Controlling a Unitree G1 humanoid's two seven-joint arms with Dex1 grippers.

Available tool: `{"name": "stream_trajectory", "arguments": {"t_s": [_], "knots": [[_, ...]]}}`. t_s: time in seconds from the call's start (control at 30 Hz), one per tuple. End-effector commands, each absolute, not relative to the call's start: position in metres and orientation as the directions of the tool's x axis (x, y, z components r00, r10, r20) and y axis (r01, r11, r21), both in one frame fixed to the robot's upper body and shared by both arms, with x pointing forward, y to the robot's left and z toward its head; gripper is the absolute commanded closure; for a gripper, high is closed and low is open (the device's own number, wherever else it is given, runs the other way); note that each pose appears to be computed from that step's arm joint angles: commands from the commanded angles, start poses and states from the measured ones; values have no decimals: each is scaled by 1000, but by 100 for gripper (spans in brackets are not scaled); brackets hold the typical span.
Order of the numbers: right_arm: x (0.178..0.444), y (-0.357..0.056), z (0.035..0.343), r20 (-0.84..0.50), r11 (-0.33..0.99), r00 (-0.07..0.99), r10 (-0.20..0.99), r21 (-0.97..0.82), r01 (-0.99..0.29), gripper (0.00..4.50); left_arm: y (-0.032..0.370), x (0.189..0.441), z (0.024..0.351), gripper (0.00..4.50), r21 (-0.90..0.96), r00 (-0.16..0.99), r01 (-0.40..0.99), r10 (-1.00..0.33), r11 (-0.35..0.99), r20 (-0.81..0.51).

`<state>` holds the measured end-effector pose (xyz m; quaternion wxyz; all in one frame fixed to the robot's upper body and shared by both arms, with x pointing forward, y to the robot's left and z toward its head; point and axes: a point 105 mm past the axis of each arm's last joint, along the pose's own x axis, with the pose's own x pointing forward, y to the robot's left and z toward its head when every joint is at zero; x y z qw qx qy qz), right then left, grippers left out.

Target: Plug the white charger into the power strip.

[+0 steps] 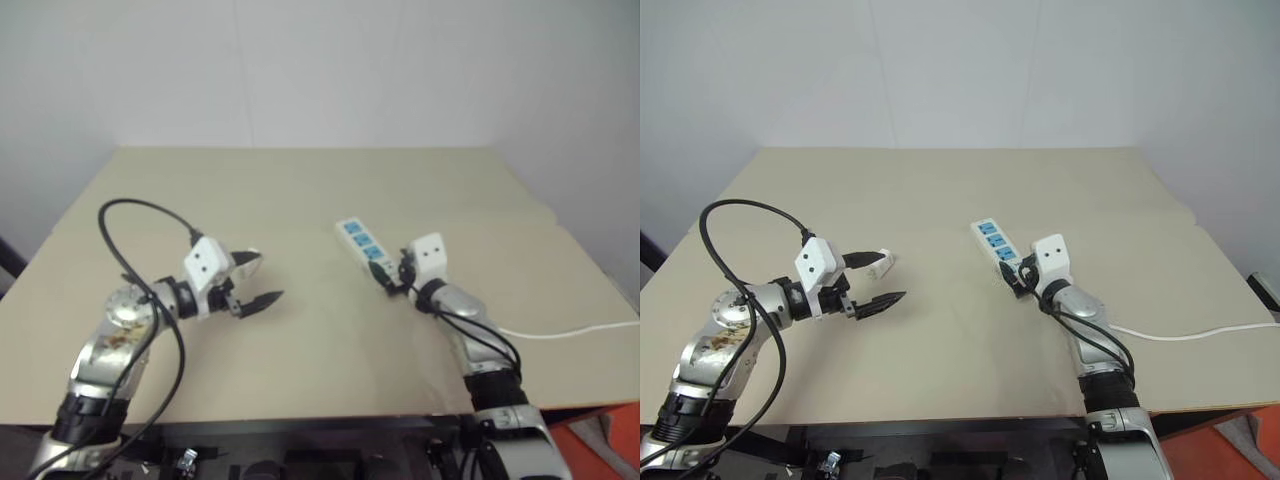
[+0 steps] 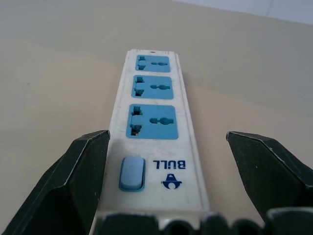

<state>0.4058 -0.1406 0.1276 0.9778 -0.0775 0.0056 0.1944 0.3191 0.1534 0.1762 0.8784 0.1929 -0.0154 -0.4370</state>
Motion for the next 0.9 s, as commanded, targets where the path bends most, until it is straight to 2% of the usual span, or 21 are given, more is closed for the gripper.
{"name": "stream_trajectory", "arguments": {"t_s": [0.03,0.3,0.9], "knots": [[411,-134,140,12,909,919,395,-154,-388,2,147,314,189,0,381,591,766,-800,518,-99],[412,-121,132,-7,896,905,425,-138,-422,2,148,312,187,0,374,590,768,-801,519,-102],[416,-127,102,-51,914,922,384,-121,-387,2,152,307,186,0,374,605,760,-788,532,-110]]}}
